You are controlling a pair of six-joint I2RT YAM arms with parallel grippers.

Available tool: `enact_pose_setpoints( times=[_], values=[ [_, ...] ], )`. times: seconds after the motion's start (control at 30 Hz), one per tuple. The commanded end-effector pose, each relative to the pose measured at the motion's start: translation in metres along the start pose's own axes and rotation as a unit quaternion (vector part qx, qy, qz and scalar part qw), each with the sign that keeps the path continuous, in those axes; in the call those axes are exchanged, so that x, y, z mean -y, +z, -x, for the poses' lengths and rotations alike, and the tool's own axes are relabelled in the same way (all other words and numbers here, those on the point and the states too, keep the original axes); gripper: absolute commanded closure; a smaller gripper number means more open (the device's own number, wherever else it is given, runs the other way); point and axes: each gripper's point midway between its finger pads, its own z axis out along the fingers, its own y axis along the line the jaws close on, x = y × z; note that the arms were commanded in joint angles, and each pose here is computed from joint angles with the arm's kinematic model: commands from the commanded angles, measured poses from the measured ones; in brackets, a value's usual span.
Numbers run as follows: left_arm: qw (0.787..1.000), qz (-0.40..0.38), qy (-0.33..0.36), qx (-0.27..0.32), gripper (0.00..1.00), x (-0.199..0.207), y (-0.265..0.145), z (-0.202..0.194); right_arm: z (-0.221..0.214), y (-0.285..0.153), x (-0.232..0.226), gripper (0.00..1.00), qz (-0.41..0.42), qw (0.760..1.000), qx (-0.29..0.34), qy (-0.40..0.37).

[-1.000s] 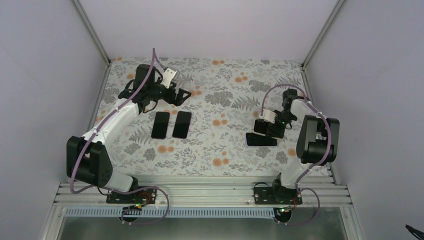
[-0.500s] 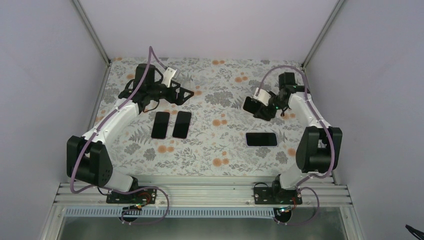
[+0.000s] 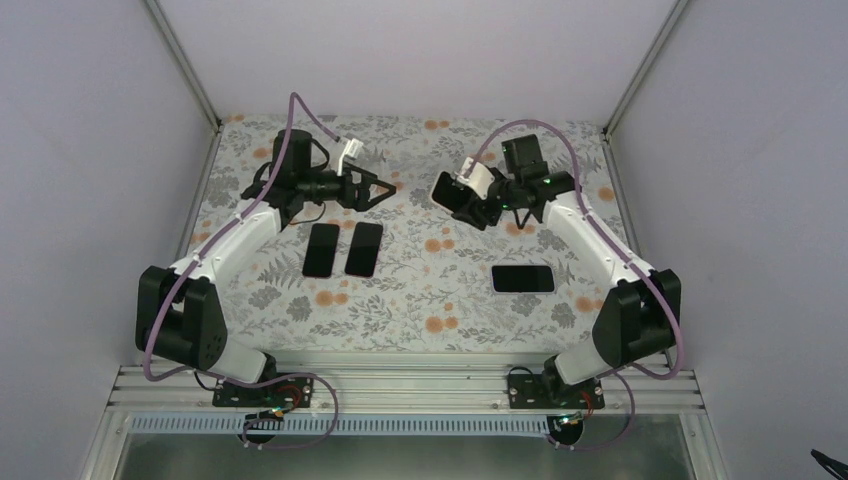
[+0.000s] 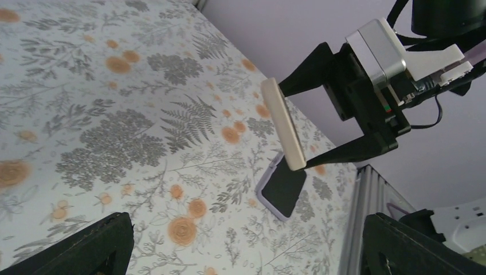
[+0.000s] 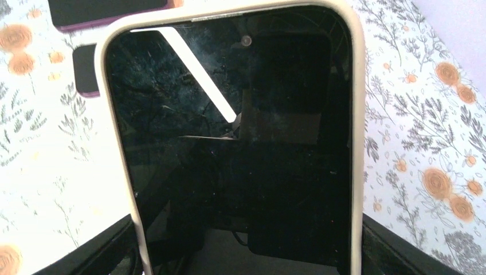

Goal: Take the phone out of the phone case
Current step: Pick up the phone at the center of the board, then adjust the phone.

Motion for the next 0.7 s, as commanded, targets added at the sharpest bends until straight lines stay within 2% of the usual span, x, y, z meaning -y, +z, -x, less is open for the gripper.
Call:
enact_pose_setpoints(
  times=[0.0,0.33,0.67],
  values=[
    [0.999,-0.038,-0.017,0.005,0.01,0.007,0.004,0.0,0.055,-0.009,0.003,0.41,-0.043,0.997,0.063,0.007],
    [0.998,-0.057,-0.04,0.001,0.07,0.005,0.009,-0.014,0.088,0.006,-0.024,0.41,-0.075,0.995,0.067,-0.023],
    [0.994,-0.089,-0.061,-0.005,0.28,0.009,0.013,-0.027,0.104,0.019,-0.046,0.41,-0.089,0.993,0.067,-0.042]
  ],
)
